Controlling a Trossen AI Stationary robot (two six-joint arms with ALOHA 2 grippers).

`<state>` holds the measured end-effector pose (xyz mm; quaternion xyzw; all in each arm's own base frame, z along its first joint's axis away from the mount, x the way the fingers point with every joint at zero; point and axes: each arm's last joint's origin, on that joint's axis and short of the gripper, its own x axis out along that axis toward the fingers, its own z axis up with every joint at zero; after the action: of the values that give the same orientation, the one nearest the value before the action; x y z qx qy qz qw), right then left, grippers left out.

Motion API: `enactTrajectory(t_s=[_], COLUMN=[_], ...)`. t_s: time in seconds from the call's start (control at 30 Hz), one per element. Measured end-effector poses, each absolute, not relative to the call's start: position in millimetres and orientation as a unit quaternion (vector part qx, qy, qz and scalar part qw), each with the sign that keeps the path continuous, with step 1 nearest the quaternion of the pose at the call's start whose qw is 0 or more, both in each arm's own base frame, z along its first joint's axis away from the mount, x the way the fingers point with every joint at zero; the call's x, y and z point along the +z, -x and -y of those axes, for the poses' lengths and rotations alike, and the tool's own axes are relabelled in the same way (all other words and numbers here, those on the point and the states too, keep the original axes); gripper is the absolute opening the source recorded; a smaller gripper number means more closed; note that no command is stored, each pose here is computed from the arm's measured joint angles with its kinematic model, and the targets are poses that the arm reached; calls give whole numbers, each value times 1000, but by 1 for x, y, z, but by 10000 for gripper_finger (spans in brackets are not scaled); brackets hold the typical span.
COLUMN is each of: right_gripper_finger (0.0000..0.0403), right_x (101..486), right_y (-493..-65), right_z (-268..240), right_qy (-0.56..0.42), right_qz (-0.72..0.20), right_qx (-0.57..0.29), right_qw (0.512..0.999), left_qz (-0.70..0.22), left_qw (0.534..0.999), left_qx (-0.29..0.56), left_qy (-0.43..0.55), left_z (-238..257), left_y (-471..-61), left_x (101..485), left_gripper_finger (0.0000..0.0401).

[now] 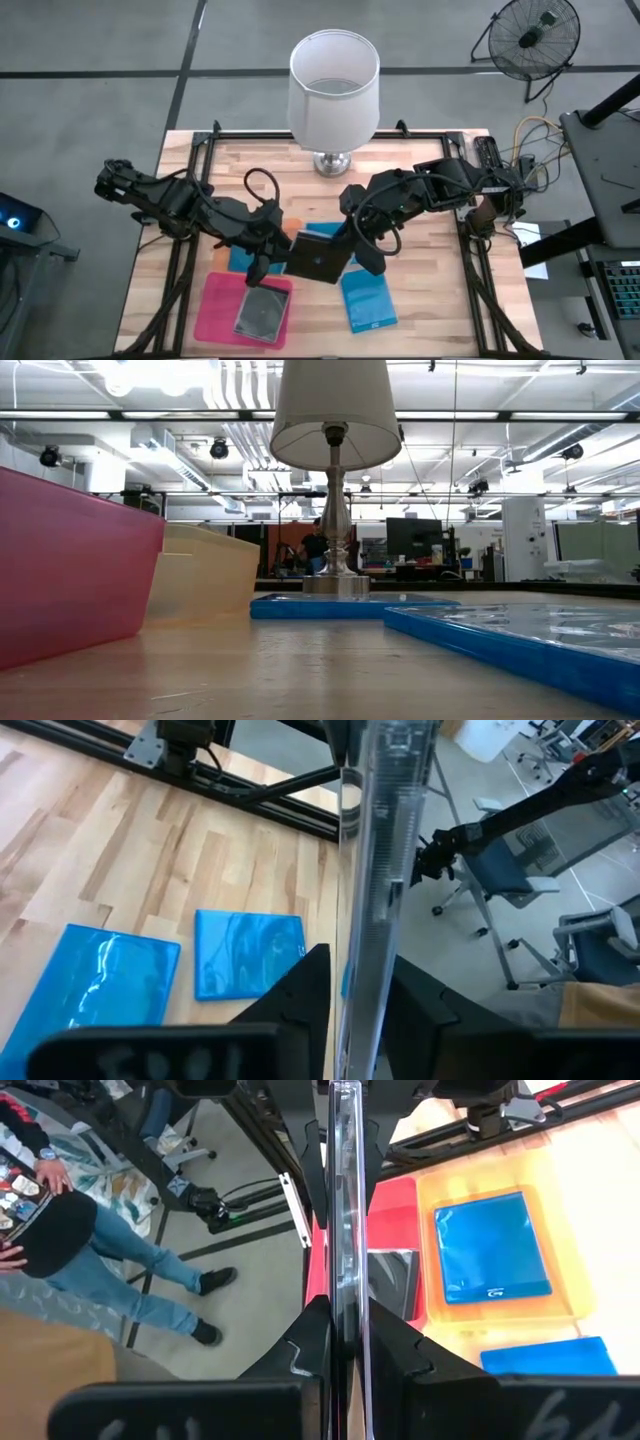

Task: Pick & place jewel cases by type
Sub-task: Put the black CD case into the pink bin

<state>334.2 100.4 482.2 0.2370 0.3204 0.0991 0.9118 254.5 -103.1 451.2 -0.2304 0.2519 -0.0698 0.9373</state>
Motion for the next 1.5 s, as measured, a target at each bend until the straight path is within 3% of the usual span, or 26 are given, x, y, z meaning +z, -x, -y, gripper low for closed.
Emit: enactTrajectory(t_s=[0.23,0.43,0.6,0.77,1.03,1.23,1.5], right_gripper_finger=[24,43,100,186,305,339,342], right_x=[482,482,484,490,516,534,543], right_y=[-334,-334,-334,-330,-290,-241,-204], right_z=[-100,-100,-101,-99,-75,-56,-42], right_qy=[-238,-234,-218,-210,-168,-148,-136], right_qz=[-321,-319,-312,-294,-250,-228,-216], right_qx=[98,101,113,112,25,-64,-131], right_qw=[911,913,918,926,953,960,958], left_qz=[-252,-252,-255,-256,-283,-312,-349], left_qw=[937,937,936,935,920,902,862], left_qx=[-71,-72,-74,-73,-51,-25,6], left_qy=[233,233,233,233,265,297,367], left_z=[103,104,104,103,101,97,93], left_y=[-254,-254,-254,-254,-249,-239,-221], left_x=[451,451,451,451,447,445,431], left_gripper_finger=[11,8,8,8,8,8,7])
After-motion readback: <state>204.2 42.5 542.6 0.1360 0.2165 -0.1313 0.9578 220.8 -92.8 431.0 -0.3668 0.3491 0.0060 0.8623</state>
